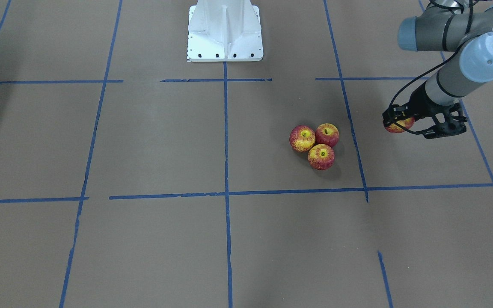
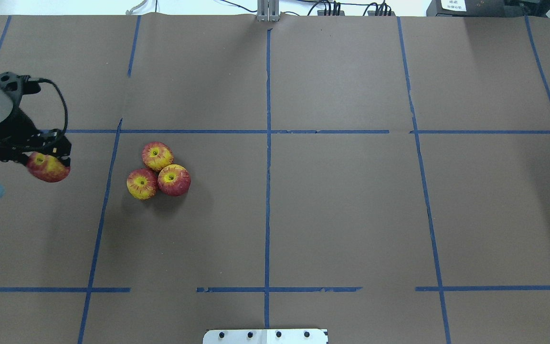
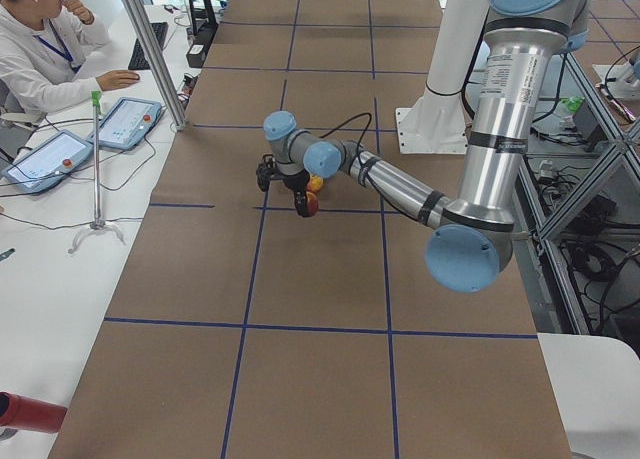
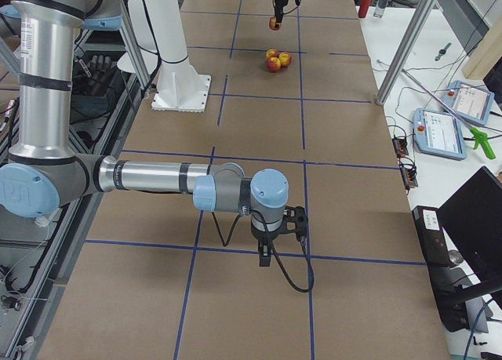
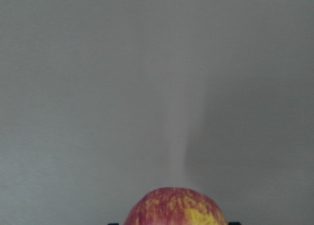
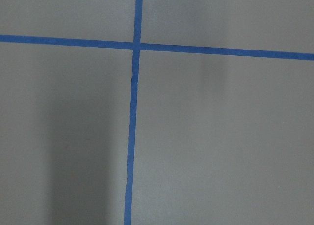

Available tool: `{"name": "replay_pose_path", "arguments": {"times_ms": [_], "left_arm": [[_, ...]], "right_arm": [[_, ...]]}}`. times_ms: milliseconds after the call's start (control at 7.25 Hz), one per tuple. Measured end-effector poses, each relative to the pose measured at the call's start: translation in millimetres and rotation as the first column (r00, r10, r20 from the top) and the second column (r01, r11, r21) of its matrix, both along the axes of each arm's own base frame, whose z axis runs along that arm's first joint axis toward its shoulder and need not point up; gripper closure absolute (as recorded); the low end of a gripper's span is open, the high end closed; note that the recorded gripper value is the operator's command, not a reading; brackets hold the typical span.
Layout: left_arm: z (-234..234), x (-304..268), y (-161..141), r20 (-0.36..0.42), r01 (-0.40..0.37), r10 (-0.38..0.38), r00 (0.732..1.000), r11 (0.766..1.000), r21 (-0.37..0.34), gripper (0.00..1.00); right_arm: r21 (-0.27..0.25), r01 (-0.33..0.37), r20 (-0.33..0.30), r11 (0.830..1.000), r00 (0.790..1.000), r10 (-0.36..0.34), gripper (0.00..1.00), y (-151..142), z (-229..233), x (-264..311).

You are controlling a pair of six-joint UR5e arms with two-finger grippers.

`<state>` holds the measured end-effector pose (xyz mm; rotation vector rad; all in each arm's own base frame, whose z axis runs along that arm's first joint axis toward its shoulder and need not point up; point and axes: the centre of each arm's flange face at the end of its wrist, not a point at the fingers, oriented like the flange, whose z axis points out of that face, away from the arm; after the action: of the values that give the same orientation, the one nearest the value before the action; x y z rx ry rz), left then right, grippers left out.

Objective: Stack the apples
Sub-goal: 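Lift the apple with the left gripper and carry it over the three-apple cluster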

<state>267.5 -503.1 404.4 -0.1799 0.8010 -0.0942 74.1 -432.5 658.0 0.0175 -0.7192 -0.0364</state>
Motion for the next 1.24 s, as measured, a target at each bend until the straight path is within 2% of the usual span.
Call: {"name": "replay_pose_path", "arguments": {"times_ms": [138, 276, 414, 690, 1241], "left_arm": [[-45.4, 25.4, -11.1, -0.022, 0.033, -0.034, 0.999, 0.999, -0.032, 1.0], [-75.2, 59.0, -9.5, -0.038, 0.032, -0.035, 0.999, 0.998, -0.062, 1.0], [-88.4, 90.3, -9.5, -0.041, 0.021, -0.024, 0.999, 0.996, -0.085, 1.0], [-88.5, 130.8, -6.7, -0.031, -0.011, 0.008, 1.0, 0.994, -0.106, 1.0], [-85.6, 141.9, -6.2, 0.002, -0.003, 0.004, 1.0, 0.997, -0.073, 1.0]], "right_arm": [[0.0, 0.0, 0.0, 1.0, 1.0, 0.0, 0.0, 0.0, 0.0, 0.0], [0.0, 0.0, 0.0, 1.0, 1.0, 0.0, 0.0, 0.0, 0.0, 0.0], [0.0, 0.0, 0.0, 1.0, 1.0, 0.0, 0.0, 0.0, 0.0, 0.0], [0.0, 0.0, 0.0, 1.0, 1.0, 0.0, 0.0, 0.0, 0.0, 0.0], [0.0, 0.0, 0.0, 1.0, 1.0, 0.0, 0.0, 0.0, 0.0, 0.0]]}}
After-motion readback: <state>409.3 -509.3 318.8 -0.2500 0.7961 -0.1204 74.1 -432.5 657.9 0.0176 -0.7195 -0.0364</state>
